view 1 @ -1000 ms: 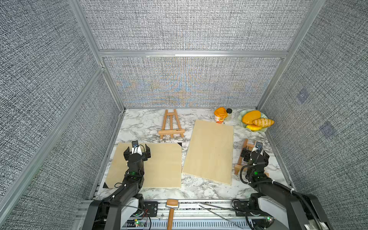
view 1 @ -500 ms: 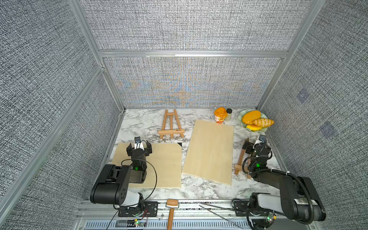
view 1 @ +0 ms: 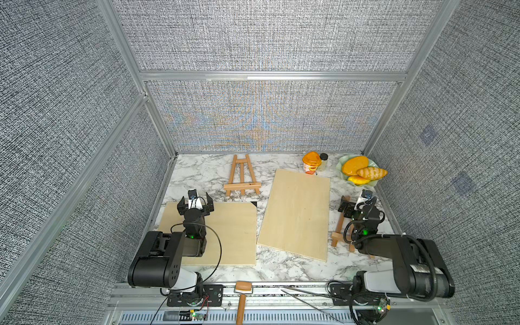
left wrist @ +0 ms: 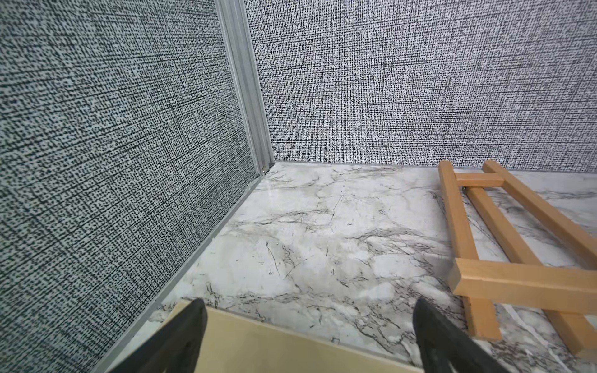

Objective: Disassemble the easel
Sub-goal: Reset both arms

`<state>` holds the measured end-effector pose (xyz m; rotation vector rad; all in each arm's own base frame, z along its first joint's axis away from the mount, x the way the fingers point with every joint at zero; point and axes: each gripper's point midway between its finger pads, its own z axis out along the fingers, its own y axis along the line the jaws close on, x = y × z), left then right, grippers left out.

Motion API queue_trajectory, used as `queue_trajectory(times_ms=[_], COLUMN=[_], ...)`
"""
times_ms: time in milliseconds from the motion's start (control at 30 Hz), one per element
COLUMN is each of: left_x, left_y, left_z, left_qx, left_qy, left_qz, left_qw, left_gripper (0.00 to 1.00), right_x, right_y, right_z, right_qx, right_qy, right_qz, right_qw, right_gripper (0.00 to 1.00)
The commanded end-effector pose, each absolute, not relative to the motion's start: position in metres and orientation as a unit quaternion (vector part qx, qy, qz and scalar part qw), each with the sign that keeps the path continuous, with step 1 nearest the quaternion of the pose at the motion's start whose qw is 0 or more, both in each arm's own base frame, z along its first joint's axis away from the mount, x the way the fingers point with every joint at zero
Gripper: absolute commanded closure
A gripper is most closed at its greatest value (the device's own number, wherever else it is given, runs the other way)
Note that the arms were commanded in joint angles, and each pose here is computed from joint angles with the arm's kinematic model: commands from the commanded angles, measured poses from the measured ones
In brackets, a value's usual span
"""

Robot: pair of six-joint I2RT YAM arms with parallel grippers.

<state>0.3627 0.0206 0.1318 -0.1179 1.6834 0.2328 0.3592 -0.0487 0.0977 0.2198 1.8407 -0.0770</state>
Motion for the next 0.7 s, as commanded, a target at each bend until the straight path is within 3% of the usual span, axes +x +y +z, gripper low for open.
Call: queue_trajectory(times_ms=[0, 367, 667], left_x=[0.364, 0.363, 0.363], left_y=[0.02, 0.02, 0.02], left_z=[0.134, 0.135, 0.135], left_qx=[-0.053, -0.054, -0.053], left_qy=[0.74, 0.739, 0.74], left_qz=[0.097, 0.098, 0.097], left_qw=[0.663, 0.664, 0.664], left_gripper=[0.01, 0.01, 0.01], right_x=[0.362, 0.383, 0.384], right_y=[-0.041, -0.044, -0.04], right_z=[0.113, 0.1, 0.1], right_qx=[0.08, 0.089, 0.082], right_qy=[0.755, 0.793, 0.793], right_qz=[-0.014, -0.042, -0.052], right_qw=[0.651, 0.602, 0.602], right_gripper=[0.01, 0.01, 0.01])
